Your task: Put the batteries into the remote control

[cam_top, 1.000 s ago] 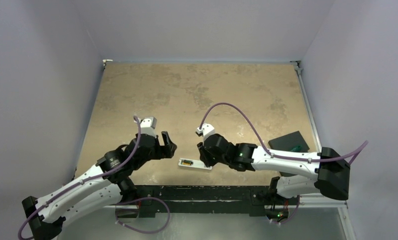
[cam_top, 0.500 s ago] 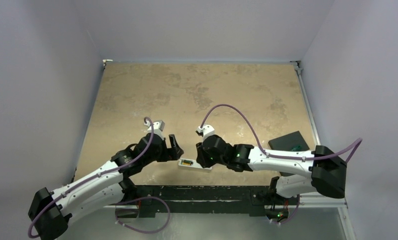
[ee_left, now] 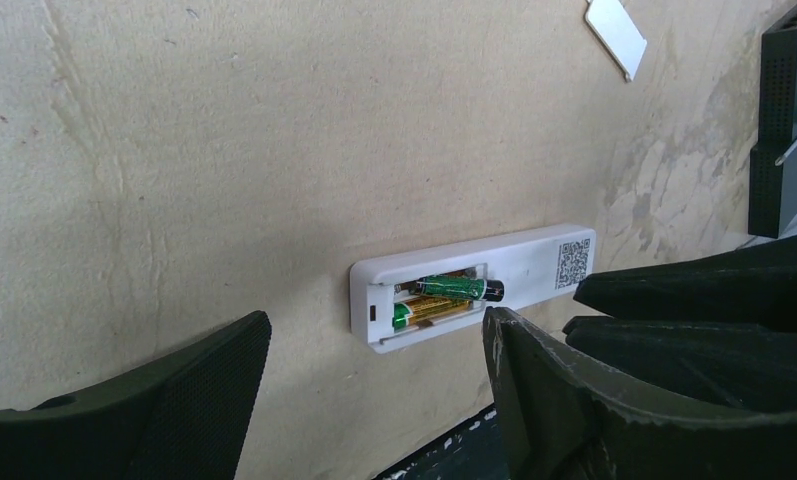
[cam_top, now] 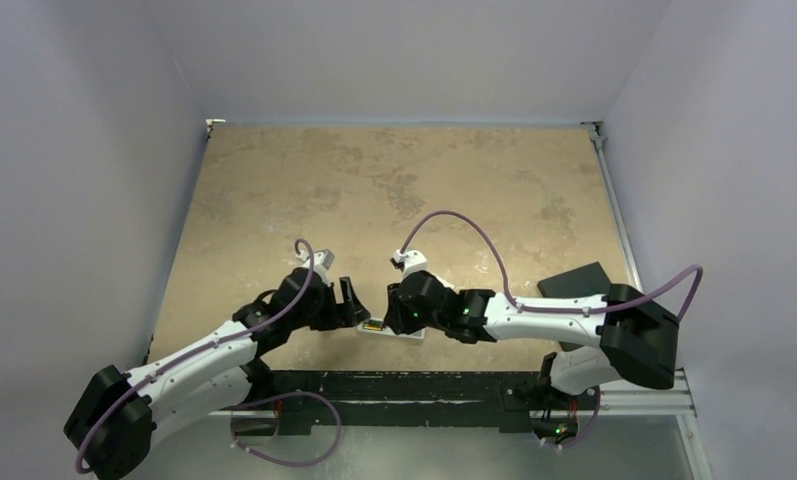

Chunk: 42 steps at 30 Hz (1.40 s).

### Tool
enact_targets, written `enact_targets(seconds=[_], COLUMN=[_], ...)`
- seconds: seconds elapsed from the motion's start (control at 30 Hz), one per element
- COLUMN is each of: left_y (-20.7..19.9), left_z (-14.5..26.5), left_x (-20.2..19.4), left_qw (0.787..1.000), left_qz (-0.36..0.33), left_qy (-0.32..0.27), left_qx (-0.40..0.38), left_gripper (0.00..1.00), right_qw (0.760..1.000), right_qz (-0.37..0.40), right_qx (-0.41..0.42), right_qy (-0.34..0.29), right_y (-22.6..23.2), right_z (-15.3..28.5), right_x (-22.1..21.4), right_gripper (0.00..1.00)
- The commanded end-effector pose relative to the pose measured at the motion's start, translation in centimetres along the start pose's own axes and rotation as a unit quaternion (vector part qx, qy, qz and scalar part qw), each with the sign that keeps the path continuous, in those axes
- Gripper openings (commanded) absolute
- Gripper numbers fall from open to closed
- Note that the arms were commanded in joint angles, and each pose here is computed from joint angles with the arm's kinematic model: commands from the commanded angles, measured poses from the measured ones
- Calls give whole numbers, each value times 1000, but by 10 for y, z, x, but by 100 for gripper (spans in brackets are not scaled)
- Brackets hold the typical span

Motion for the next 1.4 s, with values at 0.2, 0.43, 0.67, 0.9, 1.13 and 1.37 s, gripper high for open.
enact_targets(seconds=[0.2,0.43,0.67,0.9,1.13,1.37], left_y=[-8,-7,-12,-12,-13,-10], left_z=[-7,-11,-14,-16,-16,-17], left_x=[-1,-3,1,-1,-3,-8], left_qw=[999,999,998,998,998,998], left_qz=[3,5,4,5,8,8], left_qy=[-3,0,-3,0,3,11], left_qx=[-40,-47,-61,-66,-69,-67], left_gripper=[75,72,67,64,61,59], right_qw=[999,999,999,999,999,999], right_qz=[-37,-41,-44,-45,-45,-46], right_qx=[0,-5,-11,-10,-10,-10], right_qy=[-16,-15,-13,-10,-9,-7], right_y=[6,7,6,7,8,9], right_z=[-13,-17,-20,-22,-22,-23], right_x=[3,3,2,1,2,1], right_gripper=[27,26,25,24,23,21])
Point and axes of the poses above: each gripper's point midway between its finger pads, its own z axis back along the fingers, its own y axis along the line the jaws close on, x = y × z, the point moved 2 cm from there along z, back along the fingers, and after that the axes turned 6 degrees about -z, right-handed, at the moved point
